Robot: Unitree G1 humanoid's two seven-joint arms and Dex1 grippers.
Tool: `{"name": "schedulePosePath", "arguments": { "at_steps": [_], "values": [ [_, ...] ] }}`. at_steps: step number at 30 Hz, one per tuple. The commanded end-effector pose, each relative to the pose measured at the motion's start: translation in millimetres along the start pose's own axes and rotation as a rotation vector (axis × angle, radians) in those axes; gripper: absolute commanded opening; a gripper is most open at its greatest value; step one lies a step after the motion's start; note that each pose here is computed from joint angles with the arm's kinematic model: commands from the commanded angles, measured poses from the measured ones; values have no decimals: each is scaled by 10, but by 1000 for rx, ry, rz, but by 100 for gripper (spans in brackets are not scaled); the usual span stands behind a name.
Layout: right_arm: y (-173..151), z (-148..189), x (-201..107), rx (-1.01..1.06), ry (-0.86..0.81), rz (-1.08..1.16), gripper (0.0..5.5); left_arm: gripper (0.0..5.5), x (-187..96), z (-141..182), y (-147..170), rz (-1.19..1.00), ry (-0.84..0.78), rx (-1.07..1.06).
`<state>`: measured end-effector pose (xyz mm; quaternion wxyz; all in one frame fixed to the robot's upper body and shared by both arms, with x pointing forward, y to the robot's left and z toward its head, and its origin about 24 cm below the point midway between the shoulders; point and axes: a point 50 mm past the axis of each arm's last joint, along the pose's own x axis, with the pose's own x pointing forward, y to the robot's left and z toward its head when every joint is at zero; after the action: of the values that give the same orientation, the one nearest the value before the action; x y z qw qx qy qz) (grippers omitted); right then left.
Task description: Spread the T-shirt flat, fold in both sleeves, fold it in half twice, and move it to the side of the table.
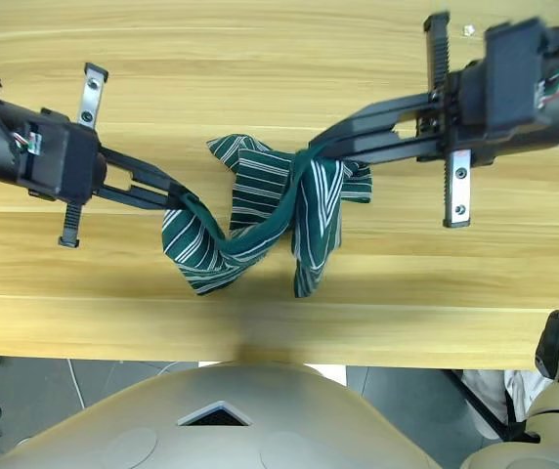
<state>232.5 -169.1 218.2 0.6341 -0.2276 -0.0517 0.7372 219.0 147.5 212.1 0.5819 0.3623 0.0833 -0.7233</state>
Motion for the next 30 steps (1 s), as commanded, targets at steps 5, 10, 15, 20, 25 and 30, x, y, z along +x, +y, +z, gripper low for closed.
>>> {"name": "schedulePosePath", "arguments": {
  "at_steps": [5, 10, 15, 20, 25, 30],
  "values": [
    [-608, -765, -127, -111, 495, -298, 0, 0, 3, -736, 688, 290, 387, -4],
    [-1628, -530, -713, -569, 984, -1052, 0, 0, -645, -375, 1986, 1250, 609, 252],
    [-1882, 201, -1063, -793, 957, -1441, 0, 0, -1150, 523, 2232, 1648, 439, 398],
    [-1905, 261, -1076, -817, 911, -1481, 0, 0, -1200, 508, 2243, 1636, 474, 407],
    [-1893, 108, -991, -795, 910, -1411, 0, 0, -929, 110, 2223, 1443, 573, 359],
    [-1783, -304, -786, -736, 941, -1183, 0, 0, -502, -487, 2034, 1056, 683, 296]
  ]
}}
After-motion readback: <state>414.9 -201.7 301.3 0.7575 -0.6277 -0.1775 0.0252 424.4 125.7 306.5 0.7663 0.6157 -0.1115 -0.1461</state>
